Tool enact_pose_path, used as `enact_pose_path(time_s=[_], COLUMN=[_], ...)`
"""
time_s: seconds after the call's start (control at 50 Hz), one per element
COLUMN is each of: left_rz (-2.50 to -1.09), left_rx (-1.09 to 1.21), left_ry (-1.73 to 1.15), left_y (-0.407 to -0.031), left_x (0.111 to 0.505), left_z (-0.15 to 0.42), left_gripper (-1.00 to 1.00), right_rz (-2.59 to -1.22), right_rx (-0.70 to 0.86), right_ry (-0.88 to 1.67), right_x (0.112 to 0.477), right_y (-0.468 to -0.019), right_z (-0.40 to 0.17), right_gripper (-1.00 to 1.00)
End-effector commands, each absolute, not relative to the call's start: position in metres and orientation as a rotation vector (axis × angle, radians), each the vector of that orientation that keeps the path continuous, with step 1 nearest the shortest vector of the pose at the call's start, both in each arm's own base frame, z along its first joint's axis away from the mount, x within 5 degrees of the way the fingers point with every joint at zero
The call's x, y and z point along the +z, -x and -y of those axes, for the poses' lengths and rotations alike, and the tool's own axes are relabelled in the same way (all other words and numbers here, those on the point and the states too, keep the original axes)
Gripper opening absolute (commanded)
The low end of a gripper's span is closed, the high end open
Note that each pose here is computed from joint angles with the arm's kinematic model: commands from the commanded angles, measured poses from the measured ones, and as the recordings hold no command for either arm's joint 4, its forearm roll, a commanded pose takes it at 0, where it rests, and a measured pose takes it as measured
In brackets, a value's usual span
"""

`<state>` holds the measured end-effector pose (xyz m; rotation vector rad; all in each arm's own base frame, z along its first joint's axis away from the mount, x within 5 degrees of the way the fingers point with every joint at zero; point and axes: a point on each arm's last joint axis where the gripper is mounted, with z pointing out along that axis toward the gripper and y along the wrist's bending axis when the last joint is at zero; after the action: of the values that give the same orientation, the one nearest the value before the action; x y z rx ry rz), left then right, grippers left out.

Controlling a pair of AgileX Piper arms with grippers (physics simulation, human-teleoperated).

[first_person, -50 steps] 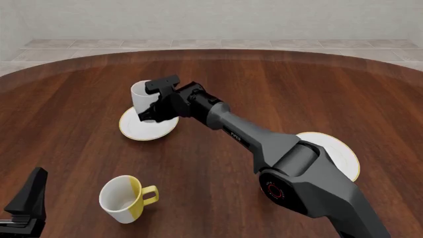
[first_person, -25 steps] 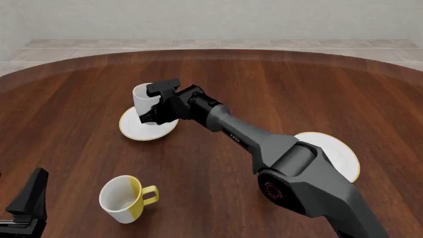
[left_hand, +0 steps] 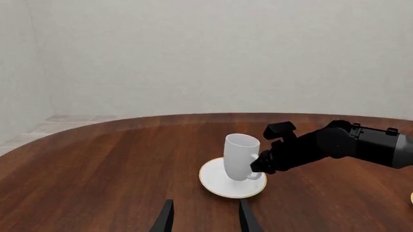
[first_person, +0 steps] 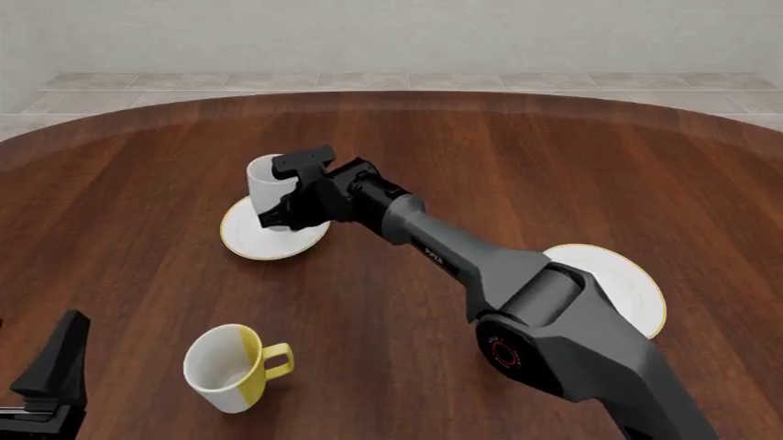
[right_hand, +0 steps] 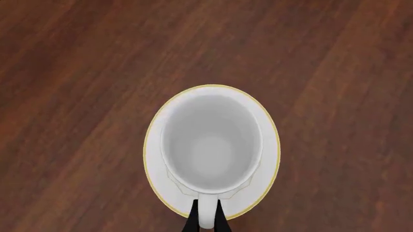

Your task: Put the white mug on the left plate.

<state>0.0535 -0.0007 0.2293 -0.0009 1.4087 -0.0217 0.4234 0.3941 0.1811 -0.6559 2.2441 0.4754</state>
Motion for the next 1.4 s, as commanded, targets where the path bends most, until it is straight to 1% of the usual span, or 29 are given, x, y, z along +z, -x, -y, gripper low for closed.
enact_pose_path(time_s=[0.02,0.32,0.5,0.9,1.4], left_rz=[-1.408,-1.41,-1.411,-1.41,-1.416], left_rx=[-0.022,-0.022,-0.022,-0.021,-0.02], left_ry=[0.002,0.002,0.001,0.002,0.0], left_y=[-0.053,-0.053,-0.053,-0.054,-0.054], left_x=[0.23,0.229,0.229,0.229,0.227], left_z=[0.001,0.001,0.001,0.001,0.001], left_gripper=[1.0,1.0,1.0,1.0,1.0], right_rz=[-2.241,-2.251,-2.246,-2.256,-2.26], right_rx=[0.479,0.467,0.466,0.446,0.45], right_ry=[0.648,0.664,0.678,0.668,0.662], right_x=[0.182,0.173,0.174,0.167,0.163], right_y=[-0.424,-0.425,-0.423,-0.434,-0.433], right_z=[-0.394,-0.394,-0.396,-0.39,-0.39], right_gripper=[-1.0,-1.0,-1.0,-1.0,-1.0])
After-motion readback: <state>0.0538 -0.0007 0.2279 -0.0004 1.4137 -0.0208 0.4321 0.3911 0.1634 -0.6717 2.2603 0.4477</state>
